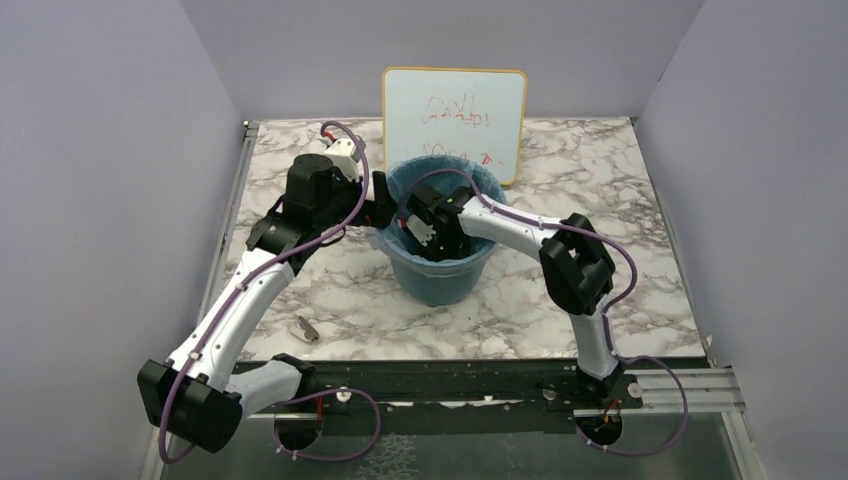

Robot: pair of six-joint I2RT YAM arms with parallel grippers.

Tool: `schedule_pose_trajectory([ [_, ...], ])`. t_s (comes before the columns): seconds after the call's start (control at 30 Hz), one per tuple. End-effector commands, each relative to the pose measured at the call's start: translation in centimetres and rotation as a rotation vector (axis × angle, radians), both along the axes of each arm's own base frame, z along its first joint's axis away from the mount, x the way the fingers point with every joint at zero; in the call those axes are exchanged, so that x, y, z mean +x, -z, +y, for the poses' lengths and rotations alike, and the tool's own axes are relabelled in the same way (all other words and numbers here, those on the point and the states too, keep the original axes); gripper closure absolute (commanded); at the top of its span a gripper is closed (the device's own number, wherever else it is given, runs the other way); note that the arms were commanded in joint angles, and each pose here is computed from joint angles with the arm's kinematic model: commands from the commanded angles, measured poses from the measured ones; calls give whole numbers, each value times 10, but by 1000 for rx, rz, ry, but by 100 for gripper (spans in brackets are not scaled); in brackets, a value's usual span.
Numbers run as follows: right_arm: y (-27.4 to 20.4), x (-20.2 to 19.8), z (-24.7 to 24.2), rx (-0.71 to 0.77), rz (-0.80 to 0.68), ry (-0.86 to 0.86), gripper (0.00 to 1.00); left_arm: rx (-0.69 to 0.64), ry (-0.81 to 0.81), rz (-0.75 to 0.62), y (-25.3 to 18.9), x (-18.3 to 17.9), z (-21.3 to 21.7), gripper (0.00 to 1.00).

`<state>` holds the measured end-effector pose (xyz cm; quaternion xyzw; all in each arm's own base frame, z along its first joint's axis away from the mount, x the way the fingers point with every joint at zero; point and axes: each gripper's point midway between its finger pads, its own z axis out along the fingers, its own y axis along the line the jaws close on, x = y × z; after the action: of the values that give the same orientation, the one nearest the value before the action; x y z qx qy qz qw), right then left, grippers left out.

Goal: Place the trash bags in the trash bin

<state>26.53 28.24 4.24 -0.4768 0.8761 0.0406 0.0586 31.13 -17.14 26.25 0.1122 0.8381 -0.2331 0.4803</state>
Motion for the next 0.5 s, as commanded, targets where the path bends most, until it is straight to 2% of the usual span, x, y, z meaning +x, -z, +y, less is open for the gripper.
schedule_pose_trajectory([
  [0.0,2,-1,-14,-67,-2,6,41,3,37,7,3,-3,-4,4],
  [0.27,-68,24,10,120,-196,33,40,1,31,17,5,-4,-4,13],
  [0.47,-108,27,18,247,-283,33,38,-3,28,15,3,-5,-3,16],
])
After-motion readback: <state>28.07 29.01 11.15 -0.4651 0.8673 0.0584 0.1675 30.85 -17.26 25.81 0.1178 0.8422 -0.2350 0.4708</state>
